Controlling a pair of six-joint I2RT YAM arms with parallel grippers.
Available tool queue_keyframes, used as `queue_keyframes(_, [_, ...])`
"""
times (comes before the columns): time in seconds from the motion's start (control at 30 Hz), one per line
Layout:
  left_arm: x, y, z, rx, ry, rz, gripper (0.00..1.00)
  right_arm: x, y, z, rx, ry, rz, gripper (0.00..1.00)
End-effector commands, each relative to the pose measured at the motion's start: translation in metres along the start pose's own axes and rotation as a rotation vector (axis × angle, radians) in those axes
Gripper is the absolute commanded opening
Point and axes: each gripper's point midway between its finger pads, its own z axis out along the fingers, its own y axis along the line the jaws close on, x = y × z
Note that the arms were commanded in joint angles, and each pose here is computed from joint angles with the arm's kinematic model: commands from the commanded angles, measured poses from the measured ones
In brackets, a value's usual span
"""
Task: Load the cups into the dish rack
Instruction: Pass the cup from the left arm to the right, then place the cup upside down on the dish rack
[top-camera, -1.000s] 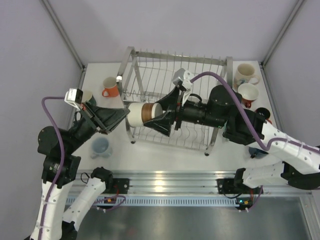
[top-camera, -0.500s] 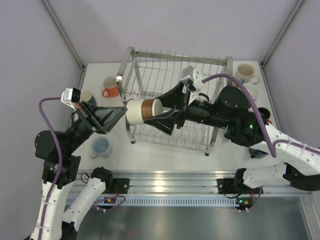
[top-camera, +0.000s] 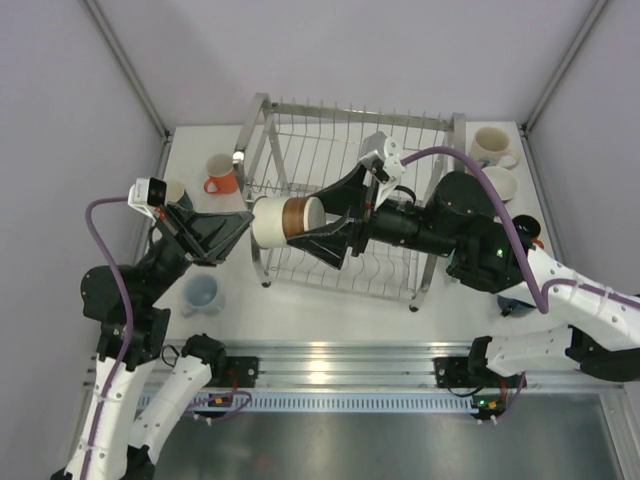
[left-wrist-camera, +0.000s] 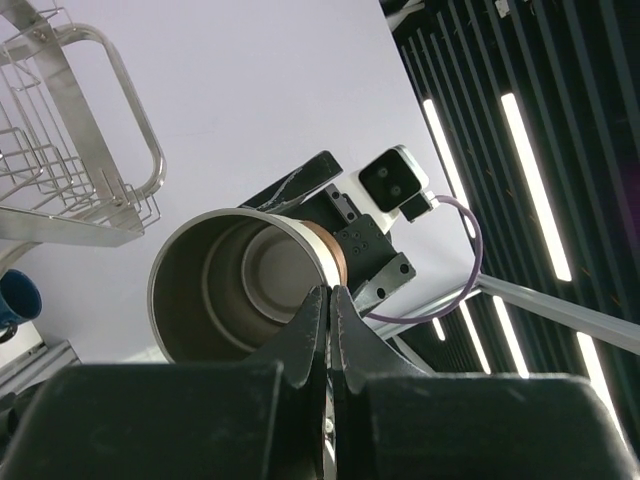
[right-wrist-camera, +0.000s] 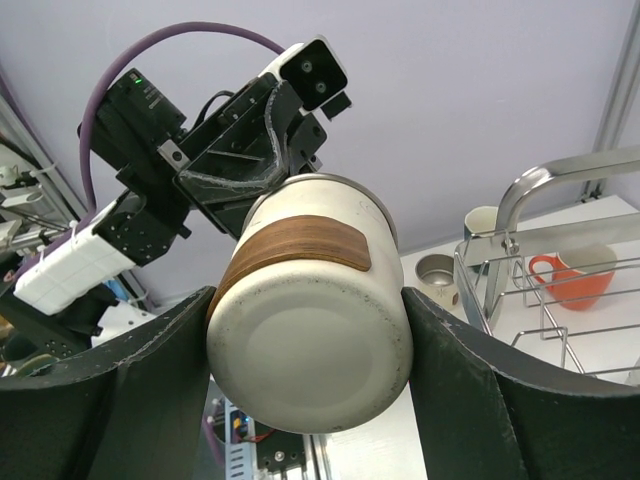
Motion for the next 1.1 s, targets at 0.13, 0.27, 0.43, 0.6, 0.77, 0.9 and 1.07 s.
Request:
queue_keyframes(0.13, [-0.011, -0.015, -0.001, 0.084, -0.072, 0.024, 0.01, -0.035, 0.018, -0.005, -0.071, -0.093, 0.004, 0.0])
queue_keyframes(0.27, [-0.015, -0.01, -0.007, 0.037, -0.118, 0.07, 0.59, -0.029, 0.015, -0.015, -0.047, -0.059, -0.018, 0.0])
queue_keyframes(0.43, [-0.016, -0.019, -0.009, -0.047, -0.142, 0.192, 0.87, -0.003, 0.01, -0.026, -0.023, 0.068, -0.016, 0.0])
queue_keyframes(0.6, [-0.043, -0.005, -0.016, -0.287, -0.239, 0.471, 0.91, 0.04, 0.013, -0.025, -0.054, 0.269, 0.017, 0.0])
queue_keyframes(0.77, [-0.11, 0.051, -0.037, -0.694, -0.416, 0.67, 0.91, 0.088, 0.008, -0.018, -0.002, 0.458, 0.012, 0.0])
queue_keyframes(0.9, [-0.152, 0.051, -0.054, -0.866, -0.578, 0.784, 0.93, 0.124, 0.016, -0.01, 0.022, 0.6, -0.034, 0.0])
queue_keyframes(1.07, [-0.186, 0.056, -0.057, -0.998, -0.688, 0.841, 0.94, 0.194, 0.003, -0.002, 0.137, 0.789, -0.093, 0.0])
